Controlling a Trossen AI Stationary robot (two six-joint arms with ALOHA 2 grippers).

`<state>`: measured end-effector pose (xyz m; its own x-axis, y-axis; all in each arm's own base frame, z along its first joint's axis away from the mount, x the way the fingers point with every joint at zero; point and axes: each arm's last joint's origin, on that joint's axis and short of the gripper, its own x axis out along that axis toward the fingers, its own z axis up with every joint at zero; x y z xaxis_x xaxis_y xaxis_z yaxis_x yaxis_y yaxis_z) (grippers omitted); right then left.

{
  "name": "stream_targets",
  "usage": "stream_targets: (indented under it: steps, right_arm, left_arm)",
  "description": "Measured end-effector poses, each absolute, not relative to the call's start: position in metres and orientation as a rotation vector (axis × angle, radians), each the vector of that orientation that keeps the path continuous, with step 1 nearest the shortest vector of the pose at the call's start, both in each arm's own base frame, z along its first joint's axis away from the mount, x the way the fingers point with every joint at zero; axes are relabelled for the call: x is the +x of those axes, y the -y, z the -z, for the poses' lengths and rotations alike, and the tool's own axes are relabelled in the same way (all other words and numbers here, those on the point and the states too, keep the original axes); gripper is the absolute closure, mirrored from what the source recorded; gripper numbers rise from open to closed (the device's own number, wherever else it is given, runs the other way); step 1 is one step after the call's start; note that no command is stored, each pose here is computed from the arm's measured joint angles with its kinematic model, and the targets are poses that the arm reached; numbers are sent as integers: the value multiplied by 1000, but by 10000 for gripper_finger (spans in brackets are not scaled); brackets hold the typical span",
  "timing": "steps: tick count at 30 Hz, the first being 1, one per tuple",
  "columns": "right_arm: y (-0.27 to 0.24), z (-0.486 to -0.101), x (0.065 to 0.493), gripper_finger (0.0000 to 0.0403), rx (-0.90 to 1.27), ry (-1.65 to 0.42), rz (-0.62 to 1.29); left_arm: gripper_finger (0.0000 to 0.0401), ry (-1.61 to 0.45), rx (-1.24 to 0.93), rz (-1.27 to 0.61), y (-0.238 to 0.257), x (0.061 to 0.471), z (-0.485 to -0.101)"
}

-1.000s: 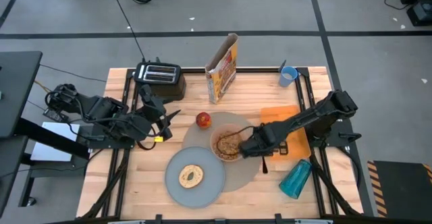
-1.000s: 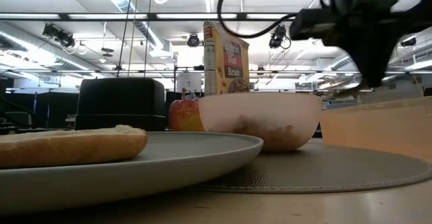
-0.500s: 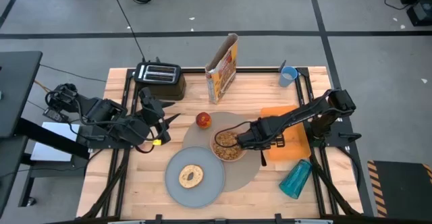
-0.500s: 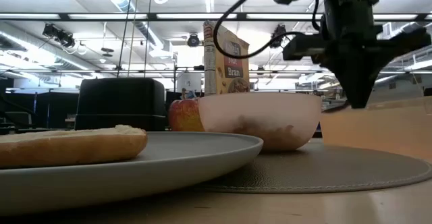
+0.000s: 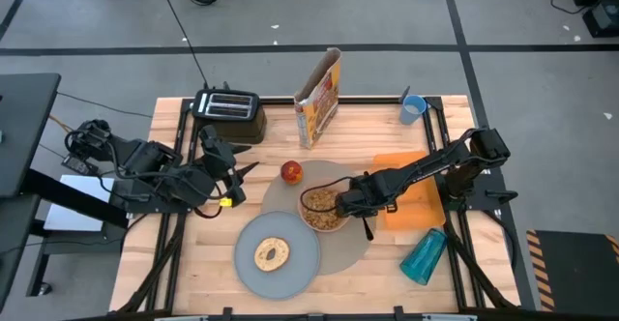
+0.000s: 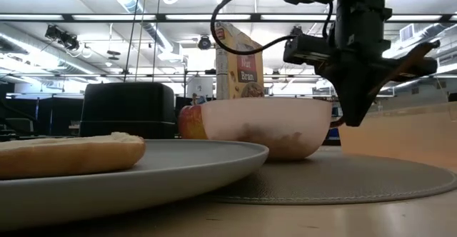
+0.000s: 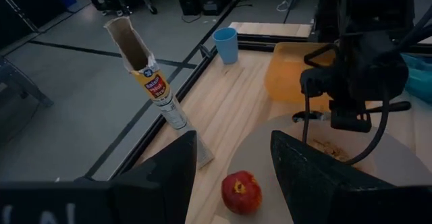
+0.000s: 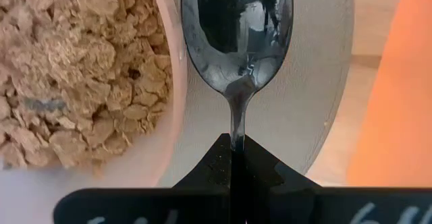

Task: Arrange a breakfast setting
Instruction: Put the black spoon to the right of the light orange bowl on the gray mat

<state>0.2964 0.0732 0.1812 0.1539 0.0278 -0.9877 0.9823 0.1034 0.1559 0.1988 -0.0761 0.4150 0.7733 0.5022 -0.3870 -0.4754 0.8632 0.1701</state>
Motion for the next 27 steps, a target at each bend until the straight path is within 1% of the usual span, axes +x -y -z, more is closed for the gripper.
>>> stream_targets:
  steps: [8, 10, 12, 17, 23, 27]
  right_arm:
    - [-74, -182, 300, 386, 1229, -1153, 955]
    - [-76, -182, 300, 386, 1260, -1140, 976]
    - [-76, -181, 298, 386, 1291, -1106, 1042]
    - [-77, -167, 288, 386, 1315, -1021, 1169]
    - [-80, -148, 281, 385, 1354, -998, 1132]
    - [-80, -140, 277, 374, 1392, -1001, 1133]
  left_arm:
    - [204, -427, 36, -536, 76, 199, -415]
    - [204, -426, 34, -536, 76, 199, -415]
    - [204, -425, 28, -537, 76, 199, -415]
    - [204, -420, 11, -541, 76, 199, -415]
    - [204, -420, 11, -541, 76, 199, -415]
    - [204, -421, 11, -541, 76, 199, -415]
